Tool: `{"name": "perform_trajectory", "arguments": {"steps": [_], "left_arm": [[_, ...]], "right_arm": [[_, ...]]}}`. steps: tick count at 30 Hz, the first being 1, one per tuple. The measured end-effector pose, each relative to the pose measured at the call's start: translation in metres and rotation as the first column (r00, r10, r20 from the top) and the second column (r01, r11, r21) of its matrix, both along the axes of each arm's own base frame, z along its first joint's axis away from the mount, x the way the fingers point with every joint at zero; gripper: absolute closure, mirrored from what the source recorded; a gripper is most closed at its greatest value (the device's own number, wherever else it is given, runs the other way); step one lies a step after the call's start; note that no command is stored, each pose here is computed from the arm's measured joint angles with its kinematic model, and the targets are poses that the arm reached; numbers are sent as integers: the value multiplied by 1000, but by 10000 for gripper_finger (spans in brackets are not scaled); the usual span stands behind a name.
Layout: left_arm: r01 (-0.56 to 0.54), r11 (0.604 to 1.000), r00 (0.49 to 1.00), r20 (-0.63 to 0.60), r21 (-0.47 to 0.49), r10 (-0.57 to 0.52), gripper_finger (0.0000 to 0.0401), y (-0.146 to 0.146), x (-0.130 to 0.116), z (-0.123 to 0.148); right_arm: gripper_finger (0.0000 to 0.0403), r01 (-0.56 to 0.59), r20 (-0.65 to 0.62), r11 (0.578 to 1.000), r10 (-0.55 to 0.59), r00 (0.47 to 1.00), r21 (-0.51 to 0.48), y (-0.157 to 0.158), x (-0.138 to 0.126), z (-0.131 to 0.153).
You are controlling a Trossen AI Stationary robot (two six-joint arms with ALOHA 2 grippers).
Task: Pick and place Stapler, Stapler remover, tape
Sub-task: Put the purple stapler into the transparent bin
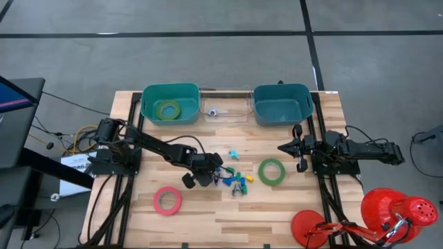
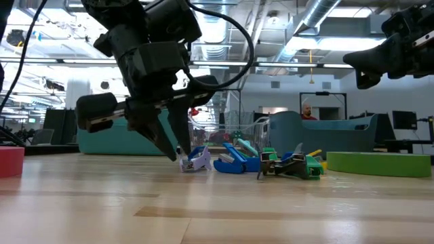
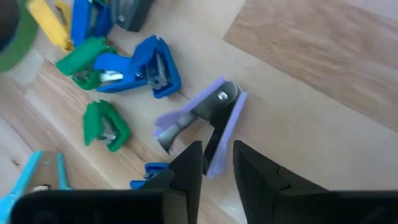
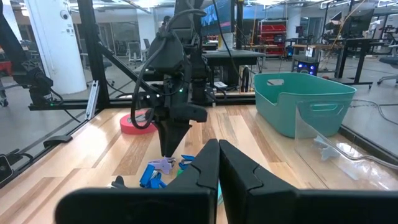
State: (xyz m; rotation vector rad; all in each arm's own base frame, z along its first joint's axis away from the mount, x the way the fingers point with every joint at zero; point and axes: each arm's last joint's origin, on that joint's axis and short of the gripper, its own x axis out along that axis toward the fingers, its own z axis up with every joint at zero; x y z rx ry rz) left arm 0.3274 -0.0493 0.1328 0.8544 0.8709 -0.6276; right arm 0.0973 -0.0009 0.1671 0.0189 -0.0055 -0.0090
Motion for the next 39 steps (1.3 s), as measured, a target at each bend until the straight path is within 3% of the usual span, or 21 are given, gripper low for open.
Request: {"name": "perform_trajectory", "arguments": {"steps": [16,22,30,39], "left_arm": [[0,1000,1000,0,1,0,393,0,2,-4],[-1,1000,1000,8,-1,1,394,0,2,0],[-61,998,993,101,-32,64,396,11,1,29],[-226,969,946,214,-97,242,397,50,-6,68]], "right_arm": [[403,0,0,1000,0,1000,0,0,0,0],[403,0,0,1000,0,1000,0,0,0,0],[403,0,0,1000,0,1000,0,0,0,0],[403,0,0,1000,0,1000,0,0,0,0]]}}
